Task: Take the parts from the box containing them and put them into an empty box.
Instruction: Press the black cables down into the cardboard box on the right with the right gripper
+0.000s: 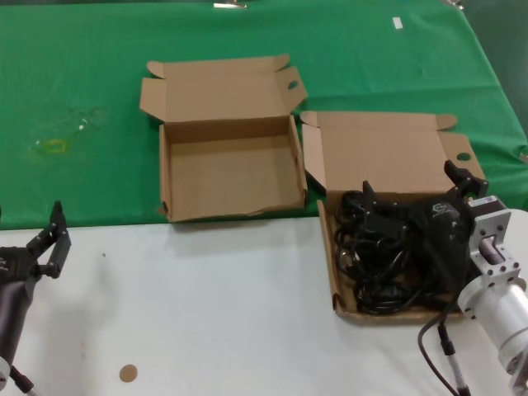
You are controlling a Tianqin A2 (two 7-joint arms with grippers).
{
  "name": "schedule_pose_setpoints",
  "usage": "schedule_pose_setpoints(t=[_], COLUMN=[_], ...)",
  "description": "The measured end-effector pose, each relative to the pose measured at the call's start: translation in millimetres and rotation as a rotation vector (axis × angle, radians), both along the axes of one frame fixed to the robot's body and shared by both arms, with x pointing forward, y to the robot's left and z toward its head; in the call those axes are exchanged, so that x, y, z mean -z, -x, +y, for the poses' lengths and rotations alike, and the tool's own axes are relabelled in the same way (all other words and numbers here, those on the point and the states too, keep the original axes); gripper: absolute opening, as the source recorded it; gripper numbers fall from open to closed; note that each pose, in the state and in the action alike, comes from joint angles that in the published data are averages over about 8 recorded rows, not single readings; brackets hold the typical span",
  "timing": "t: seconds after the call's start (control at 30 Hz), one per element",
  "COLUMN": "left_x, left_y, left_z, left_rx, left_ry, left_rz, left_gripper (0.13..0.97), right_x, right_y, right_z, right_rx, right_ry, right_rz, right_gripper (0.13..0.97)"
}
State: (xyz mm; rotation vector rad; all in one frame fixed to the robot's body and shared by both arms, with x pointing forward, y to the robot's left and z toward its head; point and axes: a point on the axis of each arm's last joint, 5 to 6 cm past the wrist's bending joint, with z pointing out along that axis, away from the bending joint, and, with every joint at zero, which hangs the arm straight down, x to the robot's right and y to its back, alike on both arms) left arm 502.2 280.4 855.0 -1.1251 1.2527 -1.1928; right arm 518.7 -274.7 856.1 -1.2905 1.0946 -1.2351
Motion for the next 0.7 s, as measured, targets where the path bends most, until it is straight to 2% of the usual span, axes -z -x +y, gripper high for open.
schedule_pose_setpoints(t=[0.03,0.17,0.43,0.7], left_x=[0.0,0.0,0.0,0.0], left_y=[0.0,0.0,0.0,0.0], left_z=[0.0,0.0,0.0,0.0], left_rx=[0.000,0.000,0.000,0.000], left_ry=[0.000,0.000,0.000,0.000], left_rz=[0.000,0.000,0.000,0.000], left_gripper=[0.582,0.582,0.367,0.241], right_x=[0.0,-0.1,-1.3,-5.9], right_y=[0.0,0.0,1.0,3.3], right_z=[0.0,0.0,0.4,-5.2], right_rx=[0.000,-0.001,-0.013,-0.024], right_ry=[0.000,0.001,0.008,0.006], right_rz=[0.000,-0.001,-0.004,0.004], right_gripper=[0.966,0.966,0.966,0.966])
